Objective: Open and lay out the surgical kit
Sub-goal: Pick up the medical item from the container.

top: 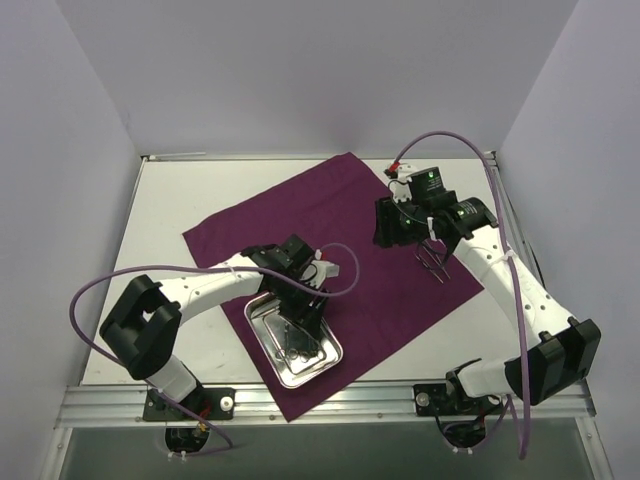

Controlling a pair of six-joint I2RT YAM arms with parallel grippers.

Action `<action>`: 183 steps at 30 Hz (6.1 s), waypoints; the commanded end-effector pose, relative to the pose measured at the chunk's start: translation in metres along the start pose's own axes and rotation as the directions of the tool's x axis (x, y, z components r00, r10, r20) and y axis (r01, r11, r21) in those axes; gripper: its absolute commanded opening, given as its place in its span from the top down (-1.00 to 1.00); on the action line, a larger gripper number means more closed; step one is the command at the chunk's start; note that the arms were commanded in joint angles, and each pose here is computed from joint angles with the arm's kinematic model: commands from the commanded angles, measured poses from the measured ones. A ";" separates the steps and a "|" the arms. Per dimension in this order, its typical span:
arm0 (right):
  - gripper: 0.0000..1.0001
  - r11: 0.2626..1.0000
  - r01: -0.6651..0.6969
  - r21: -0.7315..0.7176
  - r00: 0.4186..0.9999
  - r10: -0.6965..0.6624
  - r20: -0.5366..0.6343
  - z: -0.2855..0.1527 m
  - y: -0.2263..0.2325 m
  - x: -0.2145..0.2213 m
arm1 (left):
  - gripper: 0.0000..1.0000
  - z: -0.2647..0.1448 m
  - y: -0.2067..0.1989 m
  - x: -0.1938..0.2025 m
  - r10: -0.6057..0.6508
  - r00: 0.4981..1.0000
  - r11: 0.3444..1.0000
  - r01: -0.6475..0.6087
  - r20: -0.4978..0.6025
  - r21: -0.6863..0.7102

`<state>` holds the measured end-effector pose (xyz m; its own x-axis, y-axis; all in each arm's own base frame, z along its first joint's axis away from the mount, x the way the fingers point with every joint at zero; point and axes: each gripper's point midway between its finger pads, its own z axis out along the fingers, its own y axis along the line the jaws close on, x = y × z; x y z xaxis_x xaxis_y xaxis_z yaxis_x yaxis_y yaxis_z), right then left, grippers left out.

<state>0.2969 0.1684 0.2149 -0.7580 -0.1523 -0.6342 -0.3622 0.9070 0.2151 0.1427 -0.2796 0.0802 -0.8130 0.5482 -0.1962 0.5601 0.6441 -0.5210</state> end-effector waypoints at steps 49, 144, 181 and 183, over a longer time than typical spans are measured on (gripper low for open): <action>0.06 0.998 0.029 -0.060 0.998 -0.025 0.064 -0.039 -0.005 0.006 | 0.48 -0.001 -0.019 0.015 -0.126 0.984 0.943 0.078 -0.128 -0.322; 0.10 0.997 0.040 -0.070 0.995 -0.034 0.095 -0.066 -0.001 0.025 | 0.95 0.078 -0.007 0.077 -0.351 0.926 0.928 0.324 -0.140 -0.184; 0.12 0.998 0.021 -0.066 0.988 -0.011 0.156 -0.077 0.003 0.020 | -0.01 0.029 -0.002 0.005 -0.019 1.000 0.968 0.018 -0.001 -0.249; 0.12 0.998 0.021 -0.063 0.989 -0.011 0.151 -0.076 0.002 0.021 | 0.00 0.032 0.000 0.002 0.006 1.000 0.968 -0.006 -0.001 -0.249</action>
<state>0.2408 0.1383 0.2556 -0.6745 -0.1119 -0.7297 -0.4159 0.8742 0.2504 0.1237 -0.2813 0.0517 -0.8519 0.5078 -0.1281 0.5221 0.8037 -0.2855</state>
